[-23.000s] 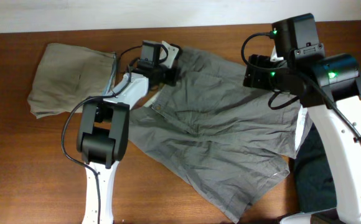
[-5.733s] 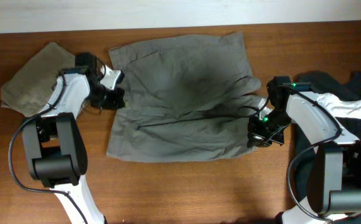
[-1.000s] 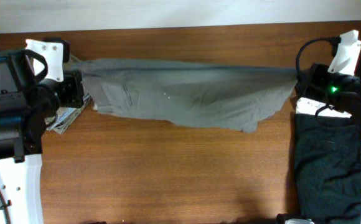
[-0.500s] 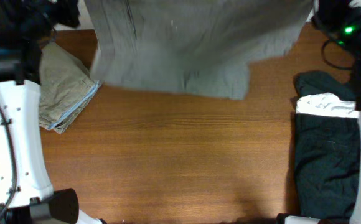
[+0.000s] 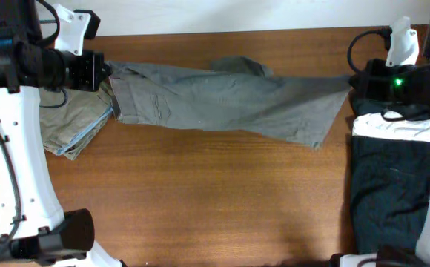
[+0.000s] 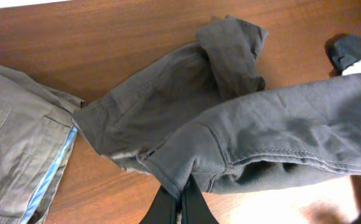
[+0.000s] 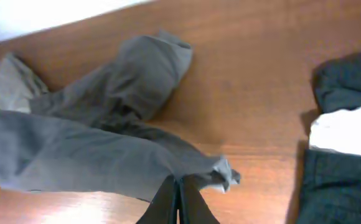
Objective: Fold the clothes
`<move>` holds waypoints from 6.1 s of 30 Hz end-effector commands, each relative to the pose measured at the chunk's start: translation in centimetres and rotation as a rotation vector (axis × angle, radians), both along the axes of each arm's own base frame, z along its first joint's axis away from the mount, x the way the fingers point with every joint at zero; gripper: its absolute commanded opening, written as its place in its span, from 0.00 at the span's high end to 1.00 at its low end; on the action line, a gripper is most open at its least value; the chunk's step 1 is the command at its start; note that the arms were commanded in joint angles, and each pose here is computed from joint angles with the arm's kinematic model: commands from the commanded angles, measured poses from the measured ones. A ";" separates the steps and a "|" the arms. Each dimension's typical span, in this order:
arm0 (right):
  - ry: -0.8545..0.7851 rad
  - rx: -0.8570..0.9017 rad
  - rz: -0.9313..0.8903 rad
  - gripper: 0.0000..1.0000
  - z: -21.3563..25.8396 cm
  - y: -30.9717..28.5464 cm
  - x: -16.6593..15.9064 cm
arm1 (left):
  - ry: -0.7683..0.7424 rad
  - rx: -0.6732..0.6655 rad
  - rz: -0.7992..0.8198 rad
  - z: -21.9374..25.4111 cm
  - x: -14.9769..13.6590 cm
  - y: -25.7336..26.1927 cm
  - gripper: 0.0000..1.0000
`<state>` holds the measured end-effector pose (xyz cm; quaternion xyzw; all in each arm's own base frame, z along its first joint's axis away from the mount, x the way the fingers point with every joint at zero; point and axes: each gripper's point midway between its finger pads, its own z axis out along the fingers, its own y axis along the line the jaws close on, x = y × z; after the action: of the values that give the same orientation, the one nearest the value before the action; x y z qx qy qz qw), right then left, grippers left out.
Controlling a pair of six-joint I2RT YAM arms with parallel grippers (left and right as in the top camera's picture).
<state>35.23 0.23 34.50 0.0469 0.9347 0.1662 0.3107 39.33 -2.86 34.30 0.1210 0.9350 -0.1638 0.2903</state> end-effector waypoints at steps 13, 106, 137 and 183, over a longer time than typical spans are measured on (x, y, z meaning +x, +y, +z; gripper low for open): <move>-0.200 0.072 -0.066 0.96 7.1 1.4 -2.3 | -0.197 0.083 0.031 5.5 -2.0 0.9 1.00; -0.096 0.035 0.061 0.96 -17.7 8.9 25.3 | 0.272 -0.121 -0.047 -29.9 8.9 -2.4 1.00; 0.344 0.112 -0.114 0.16 -18.9 0.9 15.0 | 0.382 0.055 0.101 -26.6 6.1 2.2 0.27; 0.550 0.109 0.071 0.59 -31.1 1.6 9.0 | 0.598 0.166 0.285 -34.4 -0.2 8.3 0.85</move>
<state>43.04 0.42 2.27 0.1172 0.9786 0.1690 0.0039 38.73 -0.95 0.38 0.0177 0.9915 -0.1282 0.0115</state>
